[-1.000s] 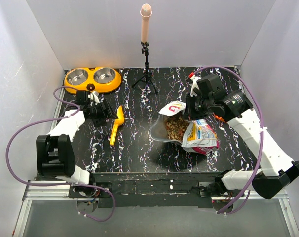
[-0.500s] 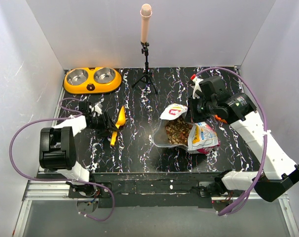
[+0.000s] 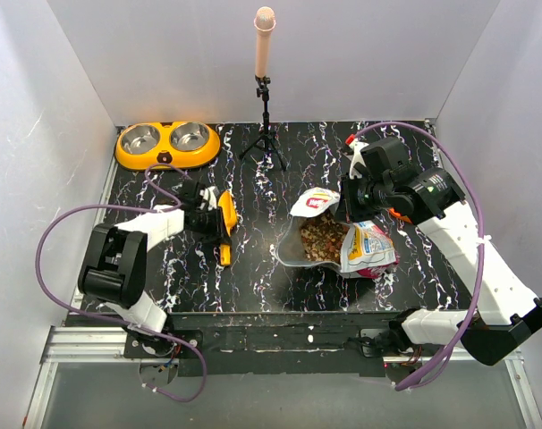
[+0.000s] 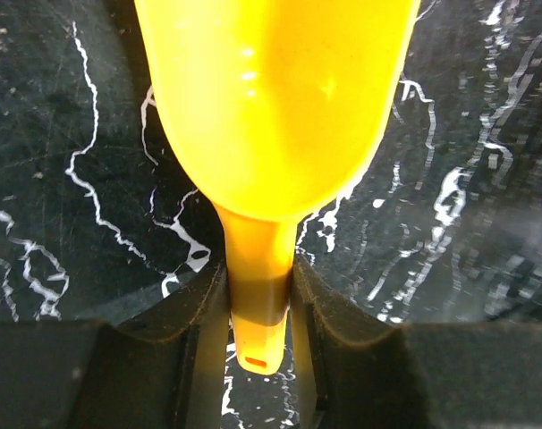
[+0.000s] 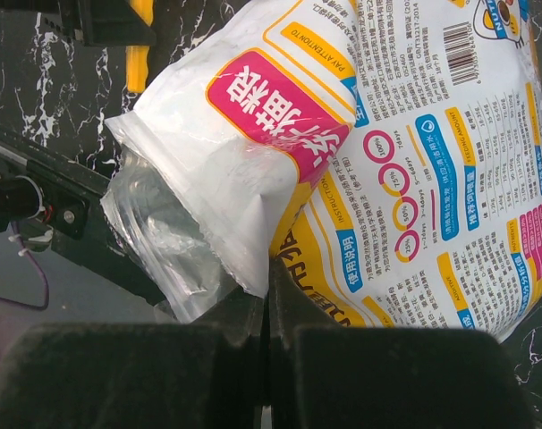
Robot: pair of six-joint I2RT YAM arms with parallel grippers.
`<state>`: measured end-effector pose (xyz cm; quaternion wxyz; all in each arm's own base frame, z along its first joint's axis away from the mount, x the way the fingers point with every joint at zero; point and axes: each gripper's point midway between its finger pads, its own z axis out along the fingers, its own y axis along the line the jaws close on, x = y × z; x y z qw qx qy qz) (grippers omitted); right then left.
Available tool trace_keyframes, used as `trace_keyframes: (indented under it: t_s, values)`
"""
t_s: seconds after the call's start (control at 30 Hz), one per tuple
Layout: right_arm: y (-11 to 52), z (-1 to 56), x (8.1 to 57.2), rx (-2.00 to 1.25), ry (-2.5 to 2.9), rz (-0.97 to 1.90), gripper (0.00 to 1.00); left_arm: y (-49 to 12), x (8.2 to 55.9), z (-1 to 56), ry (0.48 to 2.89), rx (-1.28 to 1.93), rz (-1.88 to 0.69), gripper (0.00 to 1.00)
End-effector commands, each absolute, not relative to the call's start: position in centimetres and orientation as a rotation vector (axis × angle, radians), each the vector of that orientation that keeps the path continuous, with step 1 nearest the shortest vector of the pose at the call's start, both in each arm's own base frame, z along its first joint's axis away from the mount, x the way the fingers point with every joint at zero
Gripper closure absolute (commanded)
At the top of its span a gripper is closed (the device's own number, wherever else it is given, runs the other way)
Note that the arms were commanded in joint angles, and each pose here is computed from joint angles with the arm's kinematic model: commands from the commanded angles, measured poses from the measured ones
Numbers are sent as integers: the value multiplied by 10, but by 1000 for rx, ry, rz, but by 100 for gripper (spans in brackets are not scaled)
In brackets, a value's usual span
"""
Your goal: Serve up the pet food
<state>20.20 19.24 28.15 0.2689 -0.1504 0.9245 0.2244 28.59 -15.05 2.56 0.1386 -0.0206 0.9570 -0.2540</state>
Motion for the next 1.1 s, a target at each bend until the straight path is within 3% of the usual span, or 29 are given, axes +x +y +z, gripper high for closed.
trace_keyframes:
  t_s: [0.0, 0.13, 0.2, 0.27, 0.4, 0.53, 0.6, 0.67, 0.8, 1.07]
  values:
    - [209, 332, 204, -349, 2321, 761, 99, -114, 300, 42, 2685, -95, -188, 100]
    - [195, 342, 222, -272, 2266, 645, 99, -113, 291, 44, 2699, -76, 23, 97]
    - [189, 350, 233, -264, 2235, 579, 99, -117, 282, 34, 2750, -51, 91, 89]
    - [189, 359, 241, -276, 2212, 563, 99, -124, 273, 22, 2814, -66, 85, 74]
    - [197, 369, 244, -318, 2183, 605, 99, -131, 262, 9, 2884, -133, 42, 63]
    - [202, 365, 239, -341, 2183, 646, 99, -146, 269, 27, 2834, -137, -83, 32]
    - [204, 359, 237, -343, 2200, 657, 99, -155, 272, 36, 2801, -134, -166, 22]
    - [205, 356, 235, -346, 2211, 672, 99, -161, 272, 40, 2782, -139, -231, 20]
    - [206, 354, 231, -348, 2218, 693, 99, -162, 264, 33, 2780, -175, -270, 26]
    - [204, 351, 225, -352, 2226, 696, 99, -175, 269, 33, 2657, -170, -539, 29]
